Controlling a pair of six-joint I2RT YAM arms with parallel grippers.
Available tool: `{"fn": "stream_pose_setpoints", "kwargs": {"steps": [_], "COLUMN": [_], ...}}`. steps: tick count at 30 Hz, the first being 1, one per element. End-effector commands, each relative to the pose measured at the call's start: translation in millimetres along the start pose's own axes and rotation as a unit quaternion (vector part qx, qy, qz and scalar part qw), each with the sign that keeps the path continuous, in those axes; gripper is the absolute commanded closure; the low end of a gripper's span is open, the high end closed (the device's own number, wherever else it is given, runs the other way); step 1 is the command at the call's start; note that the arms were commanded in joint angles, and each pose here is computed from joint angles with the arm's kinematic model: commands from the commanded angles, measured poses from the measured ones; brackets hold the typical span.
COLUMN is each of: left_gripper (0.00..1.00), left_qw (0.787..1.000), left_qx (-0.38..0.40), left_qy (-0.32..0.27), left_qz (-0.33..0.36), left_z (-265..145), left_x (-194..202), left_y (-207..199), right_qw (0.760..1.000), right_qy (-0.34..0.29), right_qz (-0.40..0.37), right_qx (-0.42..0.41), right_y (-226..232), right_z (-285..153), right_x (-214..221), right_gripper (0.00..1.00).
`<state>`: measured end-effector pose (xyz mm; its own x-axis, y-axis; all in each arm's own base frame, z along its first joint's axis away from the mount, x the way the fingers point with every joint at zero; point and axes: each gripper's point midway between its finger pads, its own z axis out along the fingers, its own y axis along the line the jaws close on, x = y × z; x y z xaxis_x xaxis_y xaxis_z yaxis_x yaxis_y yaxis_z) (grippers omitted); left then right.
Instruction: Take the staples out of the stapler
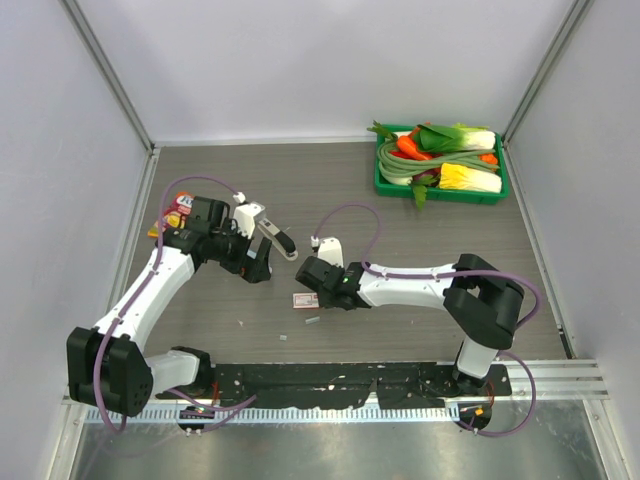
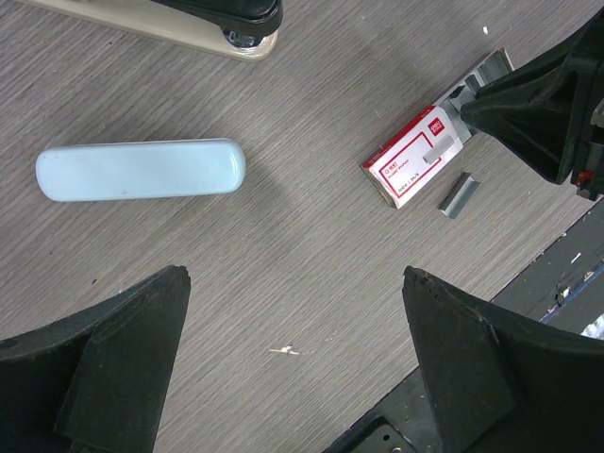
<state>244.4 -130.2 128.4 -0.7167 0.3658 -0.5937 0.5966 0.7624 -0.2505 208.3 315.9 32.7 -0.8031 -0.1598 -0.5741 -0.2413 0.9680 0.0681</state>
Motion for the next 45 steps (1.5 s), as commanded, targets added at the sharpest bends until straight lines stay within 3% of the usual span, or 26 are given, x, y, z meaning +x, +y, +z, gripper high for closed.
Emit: {"fn": "stream_pose_setpoints", "kwargs": {"steps": [1, 21, 28, 34, 40, 45], "left_gripper": [0.01, 0.01, 0.01, 0.01, 0.01, 0.01], "left_qw": [1.000, 1.000, 1.000, 1.000, 1.000, 1.000], "left_qx": [0.008, 0.009, 0.009, 0.010, 0.012, 0.012], "left_qy": [-0.015, -0.013, -0.012, -0.011, -0.011, -0.010], "left_qz": [0.006, 0.005, 0.004, 0.004, 0.004, 0.002], "left_z": [-5.4, -4.9, -5.6, -4.9, -5.3, -5.2], "left_x": [-5.0, -4.3, -4.0, -4.1, -4.0, -3.7], "left_y": [-4.9, -4.6, -5.0, -4.9, -5.7, -6.3], "right_qw": [1.000, 1.000, 1.000, 1.000, 0.999, 0.998], "right_qy": [-0.023, -0.025, -0.020, -0.030, -0.049, -0.051], "right_qz": [0.005, 0.009, 0.001, 0.004, 0.021, 0.029], "right_qx": [0.007, 0.014, 0.005, 0.001, -0.006, -0.002], "right_y": [3.5, -4.1, 0.9, 0.3, -5.8, -12.6], "right_z": [0.1, 0.0, 1.0, -4.0, -15.5, -17.7], "right_x": [-15.9, -13.0, -11.9, -16.6, -20.7, -17.8], "right_gripper": [0.84, 0.84, 0.69, 0.65, 0.69, 0.82]}}
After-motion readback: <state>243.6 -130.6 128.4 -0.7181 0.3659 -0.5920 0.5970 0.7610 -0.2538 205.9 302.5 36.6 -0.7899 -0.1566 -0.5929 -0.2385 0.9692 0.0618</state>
